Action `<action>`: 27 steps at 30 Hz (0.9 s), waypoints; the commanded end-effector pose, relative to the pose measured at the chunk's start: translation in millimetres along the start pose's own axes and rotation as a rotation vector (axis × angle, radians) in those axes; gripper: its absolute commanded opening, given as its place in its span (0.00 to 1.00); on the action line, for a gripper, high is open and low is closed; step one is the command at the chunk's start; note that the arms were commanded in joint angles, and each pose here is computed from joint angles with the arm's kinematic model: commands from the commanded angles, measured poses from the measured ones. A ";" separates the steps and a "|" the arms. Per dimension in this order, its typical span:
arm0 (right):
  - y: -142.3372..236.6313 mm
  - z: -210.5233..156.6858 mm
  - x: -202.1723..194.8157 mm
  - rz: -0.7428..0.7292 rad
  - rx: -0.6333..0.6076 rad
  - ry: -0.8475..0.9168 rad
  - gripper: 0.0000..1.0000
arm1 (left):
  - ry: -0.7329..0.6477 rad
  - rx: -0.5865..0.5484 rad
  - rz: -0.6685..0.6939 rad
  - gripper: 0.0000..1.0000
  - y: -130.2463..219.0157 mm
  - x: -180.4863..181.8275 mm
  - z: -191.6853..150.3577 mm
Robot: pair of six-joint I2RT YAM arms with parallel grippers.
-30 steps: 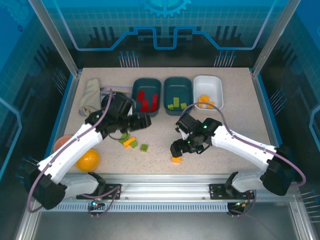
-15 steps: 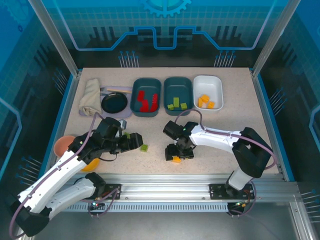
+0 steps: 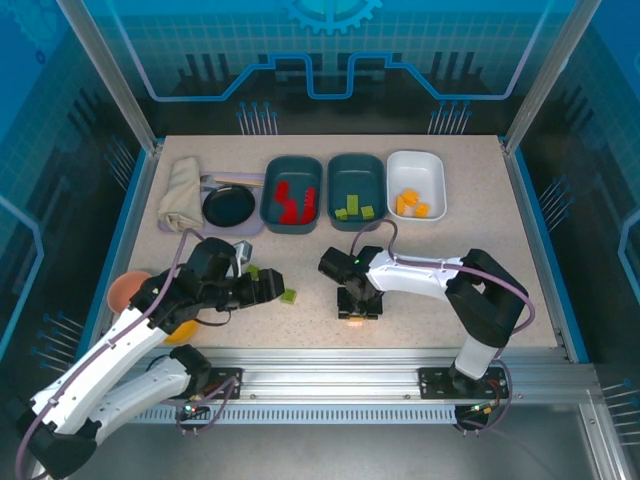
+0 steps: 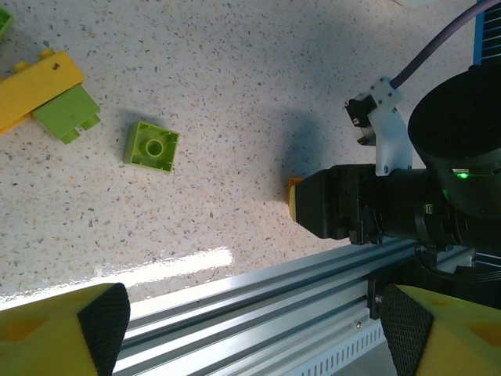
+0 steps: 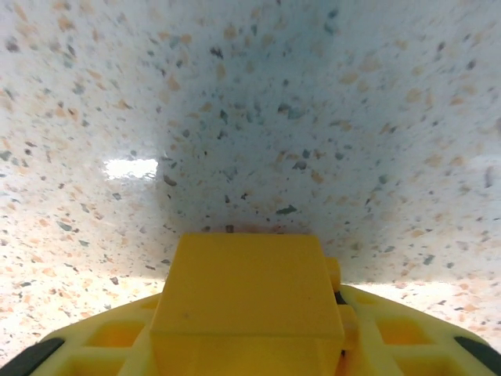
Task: Sort the legos into containers by color
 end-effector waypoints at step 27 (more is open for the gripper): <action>121.8 331.7 -67.4 0.167 -0.400 -0.288 0.30 | -0.071 -0.115 -0.221 0.86 -99.6 -123.6 230.8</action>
Point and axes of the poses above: each hand's point on the last joint's axis, 136 mm out from that joint toward the fingers, its own y axis back along the fingers, its own x axis along the line the jaws close on, z = x × y, the point moved 2 cm from there along y, back along the fingers, and after that the axes turned 11 degrees about -y, right-handed, at the moved point
